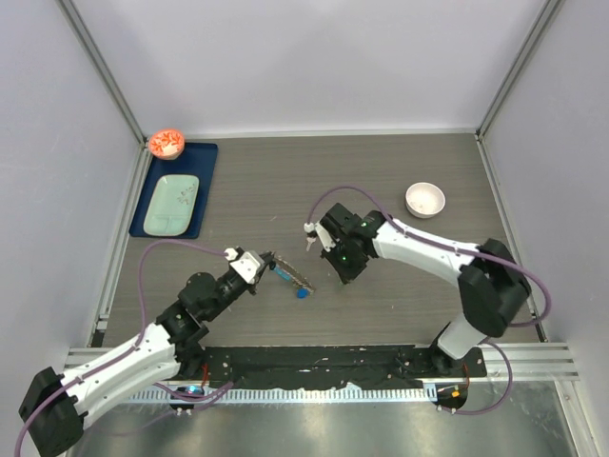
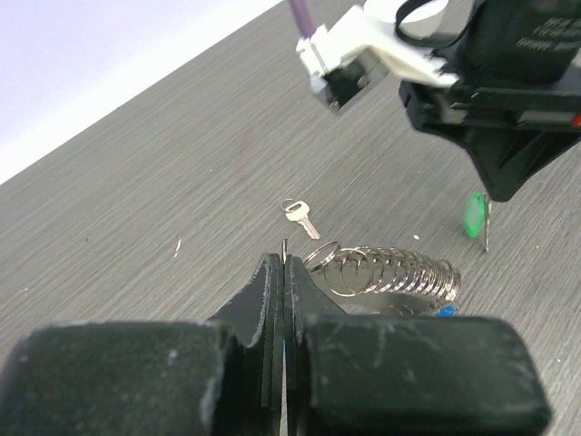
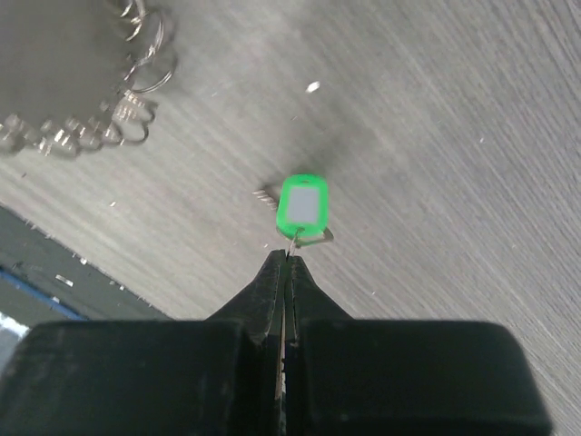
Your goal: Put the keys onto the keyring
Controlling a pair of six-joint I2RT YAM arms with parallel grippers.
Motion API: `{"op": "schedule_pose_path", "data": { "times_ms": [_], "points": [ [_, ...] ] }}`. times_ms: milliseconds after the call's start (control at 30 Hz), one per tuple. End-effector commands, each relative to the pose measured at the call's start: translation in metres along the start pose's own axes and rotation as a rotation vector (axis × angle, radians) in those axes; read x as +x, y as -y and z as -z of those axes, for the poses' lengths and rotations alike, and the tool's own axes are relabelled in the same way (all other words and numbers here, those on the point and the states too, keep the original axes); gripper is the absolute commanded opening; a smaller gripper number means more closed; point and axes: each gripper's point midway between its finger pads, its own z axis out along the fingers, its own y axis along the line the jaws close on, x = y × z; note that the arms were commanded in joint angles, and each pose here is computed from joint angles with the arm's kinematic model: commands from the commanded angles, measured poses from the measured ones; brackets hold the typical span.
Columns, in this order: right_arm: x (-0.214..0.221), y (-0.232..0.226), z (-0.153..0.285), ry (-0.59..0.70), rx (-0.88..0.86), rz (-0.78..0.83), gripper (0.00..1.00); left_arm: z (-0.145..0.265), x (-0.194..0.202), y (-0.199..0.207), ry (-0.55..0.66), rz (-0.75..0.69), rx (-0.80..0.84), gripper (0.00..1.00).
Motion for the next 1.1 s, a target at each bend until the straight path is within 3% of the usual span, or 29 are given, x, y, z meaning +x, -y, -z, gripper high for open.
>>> {"op": "schedule_pose_path", "data": {
  "times_ms": [0, 300, 633, 867, 1067],
  "points": [
    [-0.016, 0.012, -0.013, -0.054, -0.011, -0.02, 0.01, 0.002, -0.015, -0.014, 0.048, -0.003, -0.072, 0.0],
    [-0.041, 0.052, -0.041, -0.096, 0.048, 0.008, 0.01, 0.01, -0.022, -0.018, 0.09, 0.01, -0.104, 0.0],
    [-0.051, 0.064, -0.056, -0.098, 0.067, 0.027, 0.02, 0.012, -0.022, -0.02, 0.091, 0.009, -0.114, 0.0],
    [-0.054, 0.068, -0.057, -0.069, 0.097, 0.015, 0.18, 0.012, -0.022, -0.018, 0.088, 0.006, -0.105, 0.0],
    [-0.075, 0.068, -0.03, 0.058, 0.126, -0.001, 0.35, 0.011, -0.02, -0.018, 0.084, 0.006, -0.103, 0.0]
  ]
}}
